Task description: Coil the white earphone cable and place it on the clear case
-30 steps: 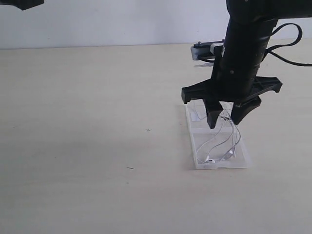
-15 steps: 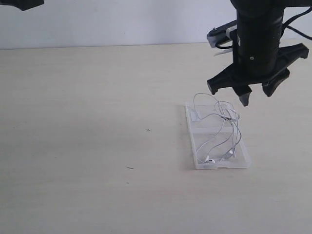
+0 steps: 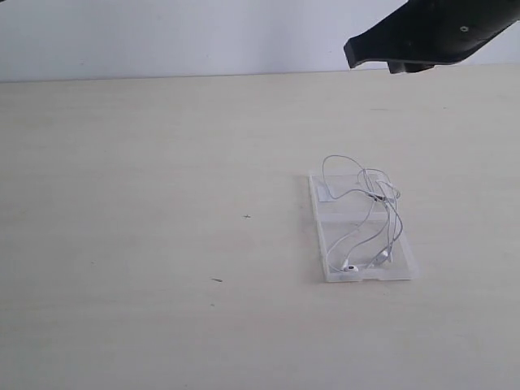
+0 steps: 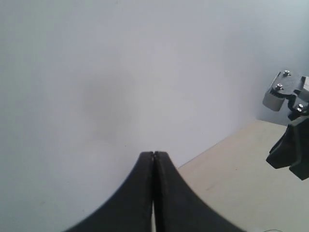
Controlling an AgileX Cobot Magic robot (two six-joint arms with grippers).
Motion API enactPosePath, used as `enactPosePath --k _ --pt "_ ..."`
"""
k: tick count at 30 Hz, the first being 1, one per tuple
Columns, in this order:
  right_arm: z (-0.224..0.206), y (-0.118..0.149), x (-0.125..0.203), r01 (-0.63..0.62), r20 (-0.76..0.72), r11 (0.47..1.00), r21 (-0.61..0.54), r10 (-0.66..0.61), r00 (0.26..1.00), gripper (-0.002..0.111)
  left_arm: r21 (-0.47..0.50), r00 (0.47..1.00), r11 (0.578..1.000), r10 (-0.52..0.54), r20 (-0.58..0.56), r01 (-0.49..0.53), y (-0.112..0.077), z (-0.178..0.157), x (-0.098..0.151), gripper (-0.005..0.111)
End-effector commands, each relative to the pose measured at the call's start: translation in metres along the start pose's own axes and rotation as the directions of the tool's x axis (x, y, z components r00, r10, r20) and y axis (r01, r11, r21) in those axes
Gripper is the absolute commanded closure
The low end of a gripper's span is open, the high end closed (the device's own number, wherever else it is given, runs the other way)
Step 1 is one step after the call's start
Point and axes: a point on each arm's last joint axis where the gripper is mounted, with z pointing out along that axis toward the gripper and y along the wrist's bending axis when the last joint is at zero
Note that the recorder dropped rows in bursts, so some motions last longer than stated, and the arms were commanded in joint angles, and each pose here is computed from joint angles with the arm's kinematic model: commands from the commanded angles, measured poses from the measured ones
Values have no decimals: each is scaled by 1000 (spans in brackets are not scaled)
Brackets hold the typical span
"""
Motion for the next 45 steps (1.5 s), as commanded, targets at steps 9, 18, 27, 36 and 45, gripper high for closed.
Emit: enactPosePath --k 9,18,27,36,45 --pt "-38 -2 21 50 302 994 -98 -19 953 101 -25 998 999 -43 37 44 -4 -34 7 107" --pt "-62 1 63 170 568 970 -175 -41 822 107 -20 997 997 -73 22 74 -11 -51 28 107" --pt "-82 -11 96 146 562 978 -151 -37 826 107 87 987 987 -139 77 132 -29 -75 55 107" --pt "-86 -14 99 123 544 982 -146 -24 838 107 90 987 986 -144 70 138 -30 -79 61 107" --pt "-86 -14 99 123 544 982 -146 -24 838 107 93 987 986 -145 70 138 -31 -79 61 107"
